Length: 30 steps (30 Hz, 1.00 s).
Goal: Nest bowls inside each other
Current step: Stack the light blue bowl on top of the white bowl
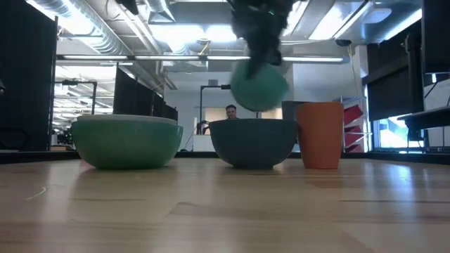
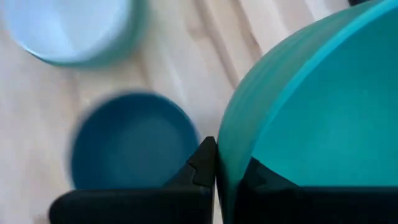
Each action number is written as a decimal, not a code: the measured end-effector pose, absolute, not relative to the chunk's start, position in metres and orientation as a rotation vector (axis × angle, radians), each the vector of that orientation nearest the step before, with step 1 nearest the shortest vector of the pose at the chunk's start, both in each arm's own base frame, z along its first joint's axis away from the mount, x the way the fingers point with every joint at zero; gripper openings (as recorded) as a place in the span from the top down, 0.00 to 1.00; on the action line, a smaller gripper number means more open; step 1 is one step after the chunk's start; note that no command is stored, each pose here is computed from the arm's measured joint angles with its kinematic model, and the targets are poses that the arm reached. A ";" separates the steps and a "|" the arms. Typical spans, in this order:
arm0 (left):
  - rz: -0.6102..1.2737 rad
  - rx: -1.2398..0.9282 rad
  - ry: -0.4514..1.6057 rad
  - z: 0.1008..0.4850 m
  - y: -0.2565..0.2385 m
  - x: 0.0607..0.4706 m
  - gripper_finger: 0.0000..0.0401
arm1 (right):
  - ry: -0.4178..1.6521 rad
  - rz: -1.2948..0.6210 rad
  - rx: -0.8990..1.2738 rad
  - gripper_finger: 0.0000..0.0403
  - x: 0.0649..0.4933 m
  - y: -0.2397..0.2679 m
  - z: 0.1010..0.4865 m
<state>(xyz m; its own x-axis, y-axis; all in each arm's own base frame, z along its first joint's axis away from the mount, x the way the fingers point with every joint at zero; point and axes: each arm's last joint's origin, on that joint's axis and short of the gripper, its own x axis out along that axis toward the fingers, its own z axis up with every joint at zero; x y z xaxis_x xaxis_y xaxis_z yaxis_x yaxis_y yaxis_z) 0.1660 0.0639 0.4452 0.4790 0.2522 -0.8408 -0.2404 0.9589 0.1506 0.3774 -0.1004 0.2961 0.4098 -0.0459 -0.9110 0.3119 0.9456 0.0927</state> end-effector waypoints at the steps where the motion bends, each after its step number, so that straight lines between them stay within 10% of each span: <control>1: 0.303 0.015 1.023 0.446 0.064 0.164 0.71 | 1.115 -0.212 0.258 1.00 0.386 -0.094 0.300; 30: 0.413 -0.109 0.856 0.466 0.046 0.107 0.71 | 0.830 0.022 0.282 1.00 0.501 0.028 0.289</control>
